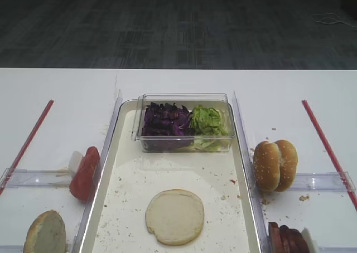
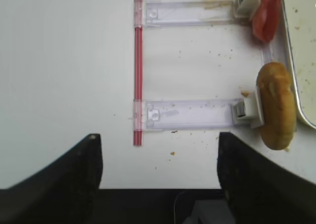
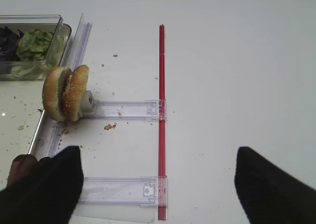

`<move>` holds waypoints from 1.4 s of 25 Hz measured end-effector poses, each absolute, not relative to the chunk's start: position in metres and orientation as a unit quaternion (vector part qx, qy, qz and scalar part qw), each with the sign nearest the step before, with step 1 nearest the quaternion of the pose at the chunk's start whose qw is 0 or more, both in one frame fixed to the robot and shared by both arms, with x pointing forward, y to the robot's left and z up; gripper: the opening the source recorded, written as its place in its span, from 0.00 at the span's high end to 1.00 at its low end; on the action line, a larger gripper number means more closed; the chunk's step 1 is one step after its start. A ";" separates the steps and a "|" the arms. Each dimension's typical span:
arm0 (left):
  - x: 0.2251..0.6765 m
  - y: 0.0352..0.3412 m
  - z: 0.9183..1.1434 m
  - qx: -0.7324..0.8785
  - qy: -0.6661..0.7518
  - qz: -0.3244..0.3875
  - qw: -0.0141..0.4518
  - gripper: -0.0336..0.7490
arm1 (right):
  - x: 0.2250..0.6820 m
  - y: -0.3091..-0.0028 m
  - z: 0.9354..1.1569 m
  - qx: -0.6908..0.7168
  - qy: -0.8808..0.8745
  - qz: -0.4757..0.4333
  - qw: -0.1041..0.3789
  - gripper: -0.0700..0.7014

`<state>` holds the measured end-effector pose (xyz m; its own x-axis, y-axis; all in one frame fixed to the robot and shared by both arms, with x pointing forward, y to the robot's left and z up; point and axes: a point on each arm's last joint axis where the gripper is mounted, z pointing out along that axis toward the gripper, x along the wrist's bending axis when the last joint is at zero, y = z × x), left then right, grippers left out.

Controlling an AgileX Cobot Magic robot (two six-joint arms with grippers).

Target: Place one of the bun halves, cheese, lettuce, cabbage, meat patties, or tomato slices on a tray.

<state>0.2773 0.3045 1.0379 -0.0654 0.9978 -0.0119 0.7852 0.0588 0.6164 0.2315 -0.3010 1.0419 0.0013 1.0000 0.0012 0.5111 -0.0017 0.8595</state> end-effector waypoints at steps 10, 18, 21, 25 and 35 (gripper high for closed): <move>0.231 0.305 1.042 0.602 0.649 0.327 0.330 0.33 | 0.231 -0.301 1.042 0.615 0.614 0.350 0.349 0.07; 0.227 0.305 1.041 0.599 0.646 0.333 0.336 0.33 | 0.231 -0.301 1.042 0.615 0.614 0.350 0.349 0.07; 0.227 0.305 1.041 0.598 0.646 0.334 0.337 0.33 | 0.231 -0.301 1.042 0.615 0.614 0.350 0.349 0.07; 0.227 0.305 1.041 0.599 0.645 0.334 0.336 0.33 | 0.231 -0.301 1.042 0.615 0.614 0.350 0.349 0.07; 0.227 0.305 1.041 0.599 0.645 0.334 0.336 0.33 | 0.231 -0.301 1.042 0.616 0.613 0.350 0.349 0.07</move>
<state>0.2266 0.3053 1.0408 -0.0560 0.9978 -0.0342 0.5484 0.0593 0.8341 0.2315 -0.3010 1.0419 0.0023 1.0000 0.0028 0.5111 -0.0036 0.8595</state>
